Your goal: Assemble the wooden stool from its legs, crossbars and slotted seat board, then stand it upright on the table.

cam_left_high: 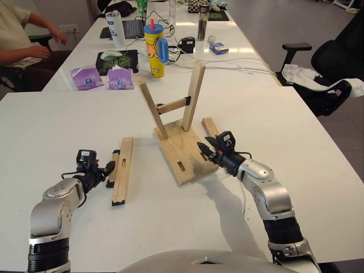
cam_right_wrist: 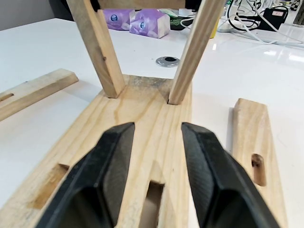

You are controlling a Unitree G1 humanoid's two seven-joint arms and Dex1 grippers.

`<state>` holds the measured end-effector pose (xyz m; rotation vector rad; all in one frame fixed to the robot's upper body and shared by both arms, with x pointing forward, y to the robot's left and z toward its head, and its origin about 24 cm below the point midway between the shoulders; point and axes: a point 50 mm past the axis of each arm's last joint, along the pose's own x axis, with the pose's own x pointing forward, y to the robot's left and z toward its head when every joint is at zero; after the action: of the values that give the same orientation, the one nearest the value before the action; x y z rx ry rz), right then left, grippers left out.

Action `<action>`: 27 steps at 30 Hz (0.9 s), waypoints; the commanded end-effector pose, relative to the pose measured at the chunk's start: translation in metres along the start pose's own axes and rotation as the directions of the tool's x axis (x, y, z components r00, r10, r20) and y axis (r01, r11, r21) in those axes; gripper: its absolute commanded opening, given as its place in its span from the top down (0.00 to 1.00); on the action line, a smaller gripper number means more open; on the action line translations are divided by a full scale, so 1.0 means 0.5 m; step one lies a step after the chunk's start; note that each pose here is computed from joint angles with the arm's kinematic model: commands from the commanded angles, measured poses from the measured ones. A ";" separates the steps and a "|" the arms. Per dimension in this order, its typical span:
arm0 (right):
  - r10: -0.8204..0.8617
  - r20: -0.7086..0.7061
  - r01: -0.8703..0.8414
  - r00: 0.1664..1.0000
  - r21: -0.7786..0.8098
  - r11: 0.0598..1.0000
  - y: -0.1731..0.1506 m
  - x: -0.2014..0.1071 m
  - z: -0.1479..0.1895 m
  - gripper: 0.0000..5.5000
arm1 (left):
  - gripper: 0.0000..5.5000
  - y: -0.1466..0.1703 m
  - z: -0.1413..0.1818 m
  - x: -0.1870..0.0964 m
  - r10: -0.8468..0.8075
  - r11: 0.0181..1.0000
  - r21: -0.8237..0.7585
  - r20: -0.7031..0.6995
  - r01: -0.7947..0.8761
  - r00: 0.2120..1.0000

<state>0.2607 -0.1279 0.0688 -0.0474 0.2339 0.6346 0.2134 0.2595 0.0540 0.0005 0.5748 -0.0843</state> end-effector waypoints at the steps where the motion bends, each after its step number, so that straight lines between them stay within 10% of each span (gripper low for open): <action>1: 0.007 -0.007 -0.007 1.000 0.004 1.000 0.001 -0.003 0.002 0.67 | 0.40 -0.007 -0.012 -0.006 -0.019 1.000 -0.012 -0.022 0.019 1.000; 13: 0.024 -0.016 -0.024 1.000 -0.009 1.000 0.009 0.004 0.004 0.67 | 0.40 -0.017 -0.046 -0.001 -0.028 1.000 -0.015 -0.118 0.026 0.993; 27: -0.077 0.019 0.077 0.997 0.008 0.997 0.011 0.021 0.018 0.67 | 0.76 0.003 -0.026 0.013 0.024 0.999 0.034 -0.082 -0.022 0.996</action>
<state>0.2639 -0.1196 0.0705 -0.0676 0.2240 0.5825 0.2087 0.2559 0.0426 0.0203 0.6463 -0.0869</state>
